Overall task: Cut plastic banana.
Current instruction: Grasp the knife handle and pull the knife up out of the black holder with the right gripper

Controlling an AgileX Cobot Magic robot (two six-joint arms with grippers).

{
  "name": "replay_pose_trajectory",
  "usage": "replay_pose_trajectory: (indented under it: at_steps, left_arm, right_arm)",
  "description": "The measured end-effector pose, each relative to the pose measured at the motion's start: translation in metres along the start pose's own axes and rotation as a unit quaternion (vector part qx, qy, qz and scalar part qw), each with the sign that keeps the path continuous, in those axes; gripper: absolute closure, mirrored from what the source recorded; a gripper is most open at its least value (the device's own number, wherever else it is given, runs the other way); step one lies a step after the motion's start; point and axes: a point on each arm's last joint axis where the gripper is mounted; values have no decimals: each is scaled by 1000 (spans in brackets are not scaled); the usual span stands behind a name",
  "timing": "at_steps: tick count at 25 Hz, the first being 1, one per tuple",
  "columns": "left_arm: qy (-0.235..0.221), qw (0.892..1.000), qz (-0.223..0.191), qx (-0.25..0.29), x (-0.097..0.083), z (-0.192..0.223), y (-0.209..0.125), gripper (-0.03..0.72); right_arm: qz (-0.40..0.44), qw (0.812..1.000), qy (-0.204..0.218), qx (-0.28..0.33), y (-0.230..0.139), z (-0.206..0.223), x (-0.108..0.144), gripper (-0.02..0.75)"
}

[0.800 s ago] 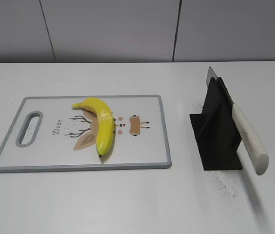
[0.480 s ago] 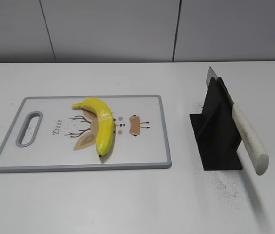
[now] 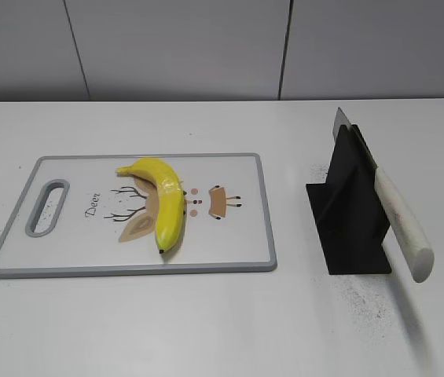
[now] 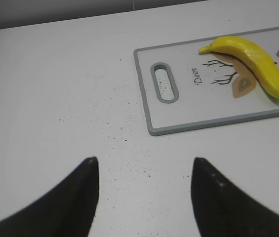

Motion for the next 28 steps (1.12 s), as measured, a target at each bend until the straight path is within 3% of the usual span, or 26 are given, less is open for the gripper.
replay_pose_trajectory:
  at_steps: [15,28]
  left_arm:
    - [0,1000,0,0,0,0,0,122]
    - [-1,1000,0,0,0,0,0,122]
  right_arm:
    - [2,1000,3,1,2,0,0,146]
    - [5,992,17,126,70,36,-4,146]
Point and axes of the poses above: a point on each arm's last joint axis where the gripper is mounted, z pointing out along that axis toward the gripper, x along the wrist's bending axis when the last joint is at zero, y = z × x, and after that the axes turned 6 degrees about -z, right-handed
